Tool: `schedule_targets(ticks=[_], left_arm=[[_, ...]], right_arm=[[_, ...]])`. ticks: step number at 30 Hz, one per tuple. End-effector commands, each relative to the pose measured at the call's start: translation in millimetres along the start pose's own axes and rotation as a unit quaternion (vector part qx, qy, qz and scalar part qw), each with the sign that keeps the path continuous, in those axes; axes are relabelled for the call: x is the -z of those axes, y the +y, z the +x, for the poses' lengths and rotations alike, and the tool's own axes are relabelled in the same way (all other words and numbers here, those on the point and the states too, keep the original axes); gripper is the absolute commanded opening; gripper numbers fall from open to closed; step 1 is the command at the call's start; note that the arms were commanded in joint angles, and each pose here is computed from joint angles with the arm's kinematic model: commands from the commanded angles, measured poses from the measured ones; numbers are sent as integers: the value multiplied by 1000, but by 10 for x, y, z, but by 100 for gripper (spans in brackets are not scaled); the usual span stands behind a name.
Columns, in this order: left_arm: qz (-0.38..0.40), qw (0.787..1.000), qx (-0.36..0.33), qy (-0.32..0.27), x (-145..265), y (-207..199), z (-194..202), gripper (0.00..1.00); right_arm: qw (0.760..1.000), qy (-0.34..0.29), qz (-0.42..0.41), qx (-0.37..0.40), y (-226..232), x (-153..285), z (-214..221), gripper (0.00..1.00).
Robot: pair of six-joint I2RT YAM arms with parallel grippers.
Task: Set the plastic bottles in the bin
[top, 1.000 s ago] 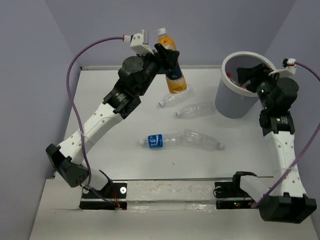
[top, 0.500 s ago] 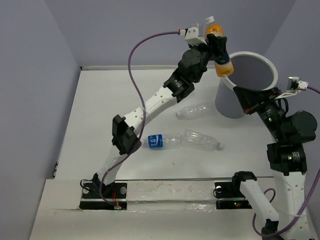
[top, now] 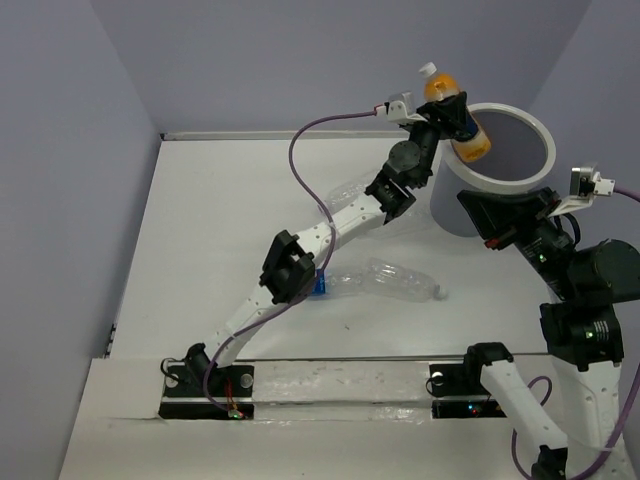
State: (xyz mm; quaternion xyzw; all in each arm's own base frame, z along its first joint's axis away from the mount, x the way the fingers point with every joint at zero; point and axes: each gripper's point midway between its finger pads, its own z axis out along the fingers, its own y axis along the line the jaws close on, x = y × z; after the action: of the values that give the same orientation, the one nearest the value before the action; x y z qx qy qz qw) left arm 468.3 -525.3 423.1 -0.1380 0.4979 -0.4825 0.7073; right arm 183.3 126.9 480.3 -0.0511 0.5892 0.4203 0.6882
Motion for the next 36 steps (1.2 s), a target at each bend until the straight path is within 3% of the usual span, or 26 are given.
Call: schedule_targets(ticks=[1, 11, 21, 26, 27, 29, 30, 31, 34, 35, 36], left_arm=[[37, 989, 84, -117, -5, -396, -653, 56], [68, 993, 41, -86, 82, -439, -323, 89], [90, 993, 33, -72, 90, -569, -362, 99], [101, 993, -14, -65, 83, -803, -679, 99], [103, 992, -38, -65, 86, -944, -934, 99], [88, 992, -85, -28, 164, -849, -861, 99], [87, 991, -99, -37, 225, -1011, -1293, 99], [79, 990, -109, -30, 300, -1002, -1399, 99], [28, 989, -144, 12, 728, -686, -1665, 99], [0, 984, -169, 62, 983, -306, -1373, 99], [-7, 986, -159, 51, 1158, -370, -1763, 99]], right_arm=[[1000, 15, -24, 6, 94, 52, 87, 0], [1000, 16, -19, 9, 66, 23, 86, 0], [999, 5, -31, 12, 176, 52, -17, 0], [1000, 4, -19, 20, 122, 56, -6, 0], [1000, 6, -15, 19, 89, 46, 17, 0], [1000, 16, -6, 14, -2, 24, 117, 0], [1000, 21, -3, 12, -37, 18, 160, 0], [1000, 25, 0, 12, -71, 13, 201, 0], [999, 46, 12, 3, -219, -10, 390, 0], [999, 51, 15, 1, -260, -18, 444, 0], [998, 63, 22, -5, -341, -30, 551, 0]])
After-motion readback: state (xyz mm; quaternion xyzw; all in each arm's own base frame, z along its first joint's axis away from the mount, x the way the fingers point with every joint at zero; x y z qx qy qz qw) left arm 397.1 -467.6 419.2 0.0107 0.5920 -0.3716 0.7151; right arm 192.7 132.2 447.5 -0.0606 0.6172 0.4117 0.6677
